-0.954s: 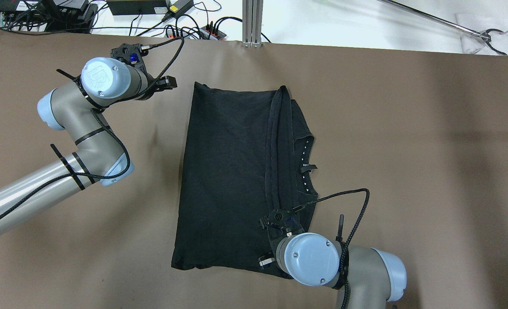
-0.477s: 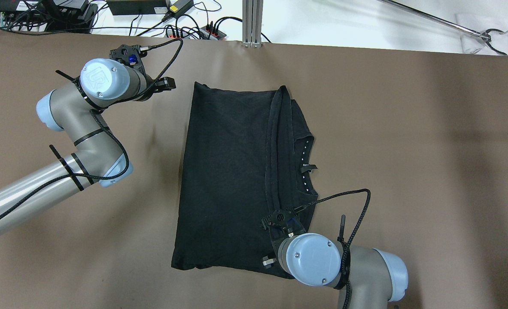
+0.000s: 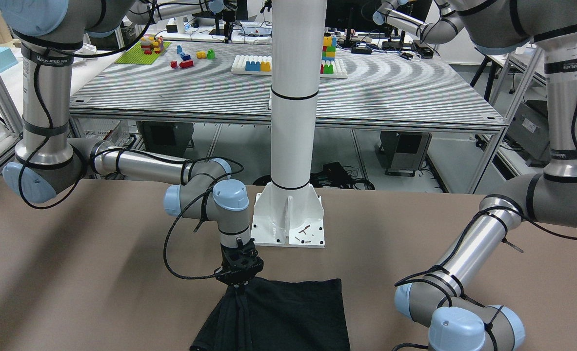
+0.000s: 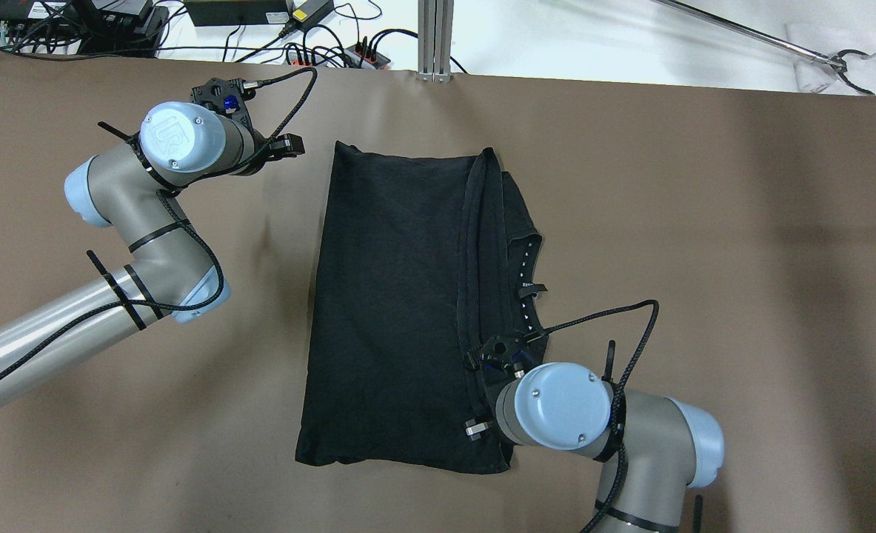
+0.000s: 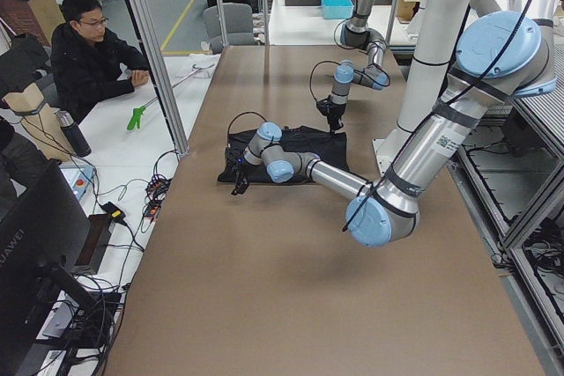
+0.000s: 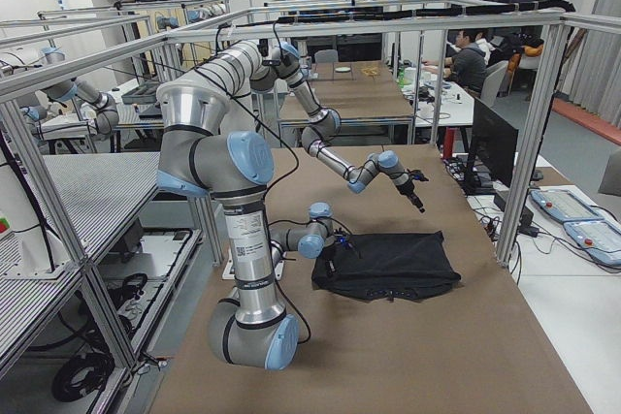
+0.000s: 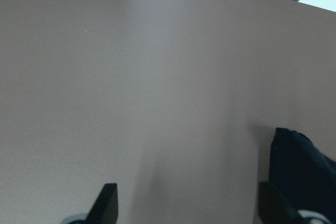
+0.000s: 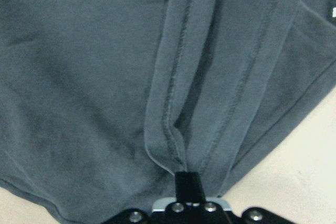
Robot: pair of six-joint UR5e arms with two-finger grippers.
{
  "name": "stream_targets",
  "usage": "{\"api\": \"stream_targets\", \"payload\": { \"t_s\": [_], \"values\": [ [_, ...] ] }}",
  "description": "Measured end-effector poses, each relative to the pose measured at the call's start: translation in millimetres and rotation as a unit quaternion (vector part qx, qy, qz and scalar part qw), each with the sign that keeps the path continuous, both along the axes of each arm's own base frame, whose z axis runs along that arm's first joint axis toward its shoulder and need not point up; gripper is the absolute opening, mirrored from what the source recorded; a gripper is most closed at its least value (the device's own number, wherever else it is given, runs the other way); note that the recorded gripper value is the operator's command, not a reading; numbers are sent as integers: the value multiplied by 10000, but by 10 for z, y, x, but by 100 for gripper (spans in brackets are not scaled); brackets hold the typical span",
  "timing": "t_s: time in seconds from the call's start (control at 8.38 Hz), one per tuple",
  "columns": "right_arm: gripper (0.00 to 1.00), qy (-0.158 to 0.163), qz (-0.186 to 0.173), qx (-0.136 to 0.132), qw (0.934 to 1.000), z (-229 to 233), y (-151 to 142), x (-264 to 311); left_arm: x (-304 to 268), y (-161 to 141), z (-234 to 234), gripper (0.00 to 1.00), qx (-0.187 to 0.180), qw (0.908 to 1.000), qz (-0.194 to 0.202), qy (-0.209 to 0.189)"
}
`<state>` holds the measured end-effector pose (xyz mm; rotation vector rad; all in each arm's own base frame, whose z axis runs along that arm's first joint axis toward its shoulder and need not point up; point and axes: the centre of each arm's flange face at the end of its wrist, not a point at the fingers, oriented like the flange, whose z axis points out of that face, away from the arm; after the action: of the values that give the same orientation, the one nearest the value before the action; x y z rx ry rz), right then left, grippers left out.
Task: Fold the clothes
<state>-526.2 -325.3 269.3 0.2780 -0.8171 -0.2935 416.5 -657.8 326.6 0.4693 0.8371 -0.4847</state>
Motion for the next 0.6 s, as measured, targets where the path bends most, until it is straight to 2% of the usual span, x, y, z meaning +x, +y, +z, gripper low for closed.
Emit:
{"api": "stream_targets", "payload": {
  "t_s": [0.12,0.24,0.48,0.6],
  "values": [
    [0,16,-125,-45,9999,101,-105,172,5,-2,-26,94,12,10000,1,13],
    [0,8,-145,-143,9998,192,-57,331,9,-4,-51,94,16,10000,-5,29],
    [0,-64,152,-953,9953,325,515,443,11,-8,-77,94,7,10000,-28,58],
    [0,-69,269,-1213,9922,341,760,413,12,-10,-76,94,3,10000,-34,60]
  ]
}}
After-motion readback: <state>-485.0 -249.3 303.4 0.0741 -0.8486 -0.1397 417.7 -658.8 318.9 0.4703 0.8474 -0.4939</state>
